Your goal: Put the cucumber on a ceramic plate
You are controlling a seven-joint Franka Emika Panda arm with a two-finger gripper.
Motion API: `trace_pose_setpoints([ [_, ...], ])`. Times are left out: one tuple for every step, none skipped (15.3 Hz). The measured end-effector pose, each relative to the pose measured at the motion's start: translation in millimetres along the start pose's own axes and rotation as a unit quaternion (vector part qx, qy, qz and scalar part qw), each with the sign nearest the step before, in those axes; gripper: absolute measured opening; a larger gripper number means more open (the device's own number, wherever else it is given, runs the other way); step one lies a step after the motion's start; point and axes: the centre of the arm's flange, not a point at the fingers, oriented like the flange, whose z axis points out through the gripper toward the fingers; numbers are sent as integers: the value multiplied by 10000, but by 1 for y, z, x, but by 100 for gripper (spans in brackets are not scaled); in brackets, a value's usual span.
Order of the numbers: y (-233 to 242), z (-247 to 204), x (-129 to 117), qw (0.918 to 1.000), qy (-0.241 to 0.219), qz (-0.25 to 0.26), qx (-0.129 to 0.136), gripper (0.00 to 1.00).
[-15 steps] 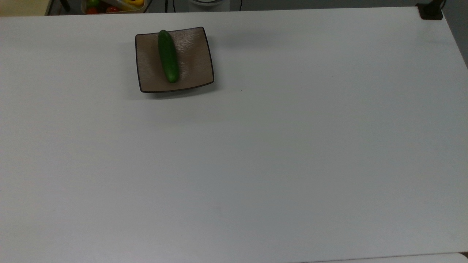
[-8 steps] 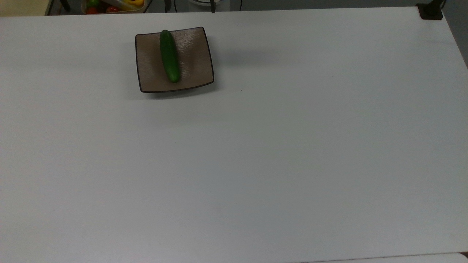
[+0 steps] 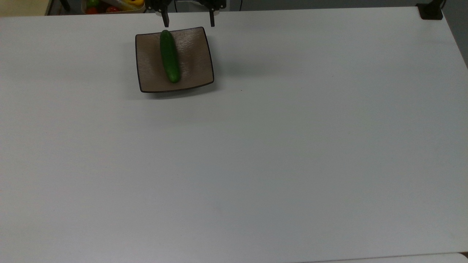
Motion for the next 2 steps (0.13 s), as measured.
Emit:
trace_pose_setpoints([
  [0,0,0,10000,-2,0,0,100],
  [0,0,0,10000,-2,0,0,100],
])
